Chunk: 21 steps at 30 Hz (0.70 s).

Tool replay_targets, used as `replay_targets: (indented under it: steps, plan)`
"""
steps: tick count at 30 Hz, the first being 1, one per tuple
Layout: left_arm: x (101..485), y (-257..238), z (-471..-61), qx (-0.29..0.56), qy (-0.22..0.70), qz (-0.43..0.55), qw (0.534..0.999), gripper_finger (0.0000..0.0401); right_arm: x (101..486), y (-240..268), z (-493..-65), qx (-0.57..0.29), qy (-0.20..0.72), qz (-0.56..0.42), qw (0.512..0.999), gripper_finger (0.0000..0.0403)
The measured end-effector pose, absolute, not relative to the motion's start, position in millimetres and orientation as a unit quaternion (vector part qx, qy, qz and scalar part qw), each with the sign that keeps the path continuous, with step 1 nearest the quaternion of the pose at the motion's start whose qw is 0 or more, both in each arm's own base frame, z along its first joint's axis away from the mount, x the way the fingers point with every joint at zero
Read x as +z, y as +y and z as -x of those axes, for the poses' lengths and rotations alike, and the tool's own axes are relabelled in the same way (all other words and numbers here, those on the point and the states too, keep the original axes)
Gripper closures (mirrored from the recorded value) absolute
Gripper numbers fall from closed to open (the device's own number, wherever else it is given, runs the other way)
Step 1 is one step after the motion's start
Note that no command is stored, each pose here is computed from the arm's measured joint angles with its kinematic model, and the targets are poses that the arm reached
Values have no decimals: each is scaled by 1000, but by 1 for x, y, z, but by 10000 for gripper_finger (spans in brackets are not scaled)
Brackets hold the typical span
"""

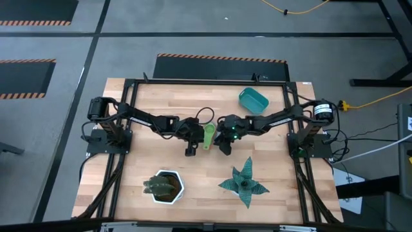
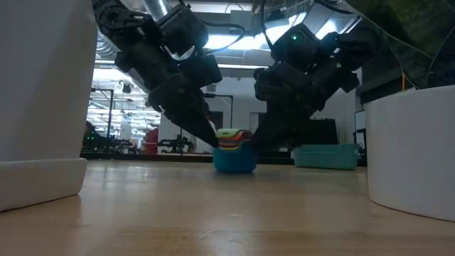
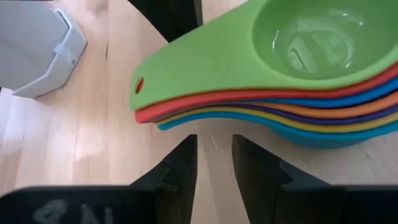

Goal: Nest measuring cups in basket
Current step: Stack the light green measuring cup on top of the red measuring cup

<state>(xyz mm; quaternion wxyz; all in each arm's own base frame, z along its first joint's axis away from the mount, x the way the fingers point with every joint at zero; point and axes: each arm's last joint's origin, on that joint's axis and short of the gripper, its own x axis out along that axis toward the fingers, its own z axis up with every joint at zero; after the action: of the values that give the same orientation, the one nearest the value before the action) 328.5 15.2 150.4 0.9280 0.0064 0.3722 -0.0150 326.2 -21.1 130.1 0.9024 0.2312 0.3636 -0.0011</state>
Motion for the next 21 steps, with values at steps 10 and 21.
replay_targets:
  steps: [10,21]
  plan:
    - [150,15,-328,-15,373,-7,928,385,162,-32,-307,-14,373,-217,902,297]
    - [151,15,-329,-15,371,-7,929,375,208,-42,-273,-31,362,-215,906,297]
